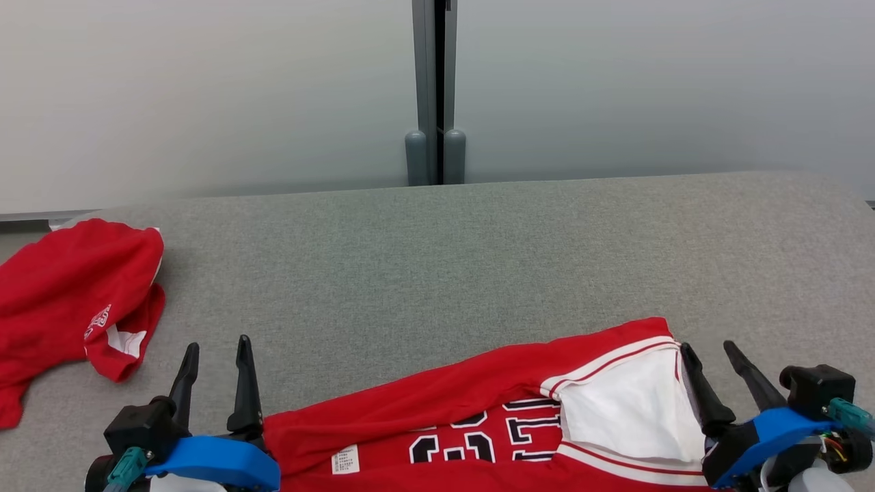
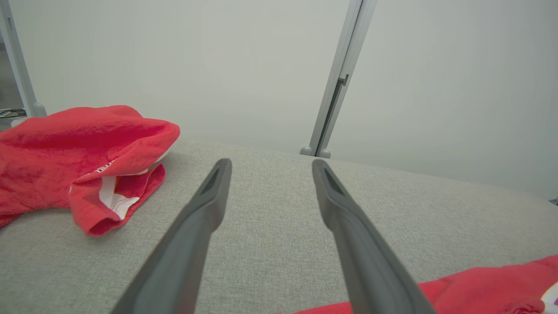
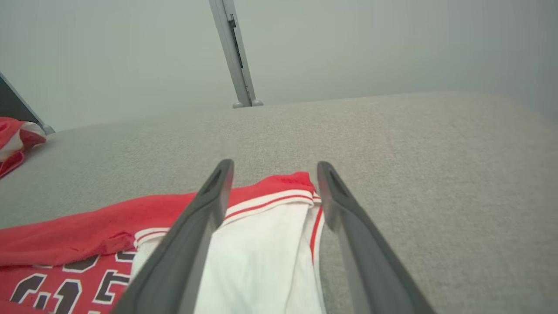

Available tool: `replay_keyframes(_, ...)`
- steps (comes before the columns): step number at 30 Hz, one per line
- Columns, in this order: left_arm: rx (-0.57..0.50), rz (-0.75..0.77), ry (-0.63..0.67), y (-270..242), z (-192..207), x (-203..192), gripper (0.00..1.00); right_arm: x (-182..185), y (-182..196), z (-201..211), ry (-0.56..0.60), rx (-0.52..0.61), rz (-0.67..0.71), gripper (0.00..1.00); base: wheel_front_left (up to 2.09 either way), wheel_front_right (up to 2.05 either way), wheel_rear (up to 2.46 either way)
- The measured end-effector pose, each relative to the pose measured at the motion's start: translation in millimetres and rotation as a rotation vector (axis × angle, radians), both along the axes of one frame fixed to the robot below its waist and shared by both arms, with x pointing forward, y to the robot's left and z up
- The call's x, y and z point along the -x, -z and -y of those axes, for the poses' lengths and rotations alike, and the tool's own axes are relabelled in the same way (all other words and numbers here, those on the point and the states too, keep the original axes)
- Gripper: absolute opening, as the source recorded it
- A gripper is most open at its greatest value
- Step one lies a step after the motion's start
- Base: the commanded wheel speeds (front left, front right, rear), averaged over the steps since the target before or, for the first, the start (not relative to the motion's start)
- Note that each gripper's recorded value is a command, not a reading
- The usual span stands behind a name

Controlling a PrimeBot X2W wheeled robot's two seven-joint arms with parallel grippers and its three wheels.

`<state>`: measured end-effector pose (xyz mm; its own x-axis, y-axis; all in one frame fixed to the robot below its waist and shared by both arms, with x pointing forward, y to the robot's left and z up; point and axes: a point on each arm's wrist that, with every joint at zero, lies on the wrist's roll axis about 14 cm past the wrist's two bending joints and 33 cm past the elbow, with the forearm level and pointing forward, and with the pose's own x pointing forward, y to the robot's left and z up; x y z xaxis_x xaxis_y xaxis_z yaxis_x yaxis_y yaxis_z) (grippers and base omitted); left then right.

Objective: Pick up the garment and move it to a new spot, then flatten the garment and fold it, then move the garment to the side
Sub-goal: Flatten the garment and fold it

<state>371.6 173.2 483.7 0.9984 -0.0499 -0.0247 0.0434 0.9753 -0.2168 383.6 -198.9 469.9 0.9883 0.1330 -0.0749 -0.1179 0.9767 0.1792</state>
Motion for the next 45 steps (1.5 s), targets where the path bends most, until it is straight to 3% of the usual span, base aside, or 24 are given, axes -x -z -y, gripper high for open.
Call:
replay_keyframes(7, 0.0, -0.014, 0.014, 9, 3, -3, 1.0, -1, 45, 17, 0.02, 0.034, -0.247, 1.0, 0.0, 0.0, 0.0)
replay_keyframes(19, -0.006, -0.021, 0.02, 14, 2, -8, 1.0, 1, 105, -2, -0.013, -0.013, -0.677, 1.0, 0.0, 0.0, 0.0)
replay_keyframes(25, -0.005, -0.028, 0.003, 17, -4, -4, 1.0, 3, 114, -6, -0.026, -0.014, -0.817, 1.0, 0.0, 0.0, 0.0)
replay_keyframes(26, -0.007, -0.029, 0.001, 17, -5, -3, 1.0, 2, 115, -6, -0.027, -0.014, -0.823, 0.88, 0.0, 0.0, 0.0)
replay_keyframes(27, -0.007, -0.03, -0.002, 18, -6, -3, 1.0, 2, 114, -7, -0.028, -0.012, -0.824, 0.46, 0.0, 0.0, 0.0)
replay_keyframes(28, -0.004, -0.031, -0.005, 18, -6, -2, 1.0, 1, 114, -7, -0.029, -0.011, -0.821, 0.26, 0.0, 0.0, 0.0)
replay_keyframes(29, -0.003, -0.031, -0.005, 18, -5, -2, 1.0, -1, 113, -7, -0.027, -0.011, -0.811, 0.0, 0.0, 0.0, 0.0)
replay_keyframes(37, 0.003, -0.028, -0.001, 18, -2, 0, 1.0, -15, 93, -3, -0.004, -0.019, -0.678, 0.0, 0.0, 0.0, 0.0)
replay_keyframes(45, 0.012, -0.038, 0.037, 22, 12, 0, 1.0, -15, 63, 82, 0.163, 0.056, -0.571, 0.0, 0.0, 0.0, 0.0)
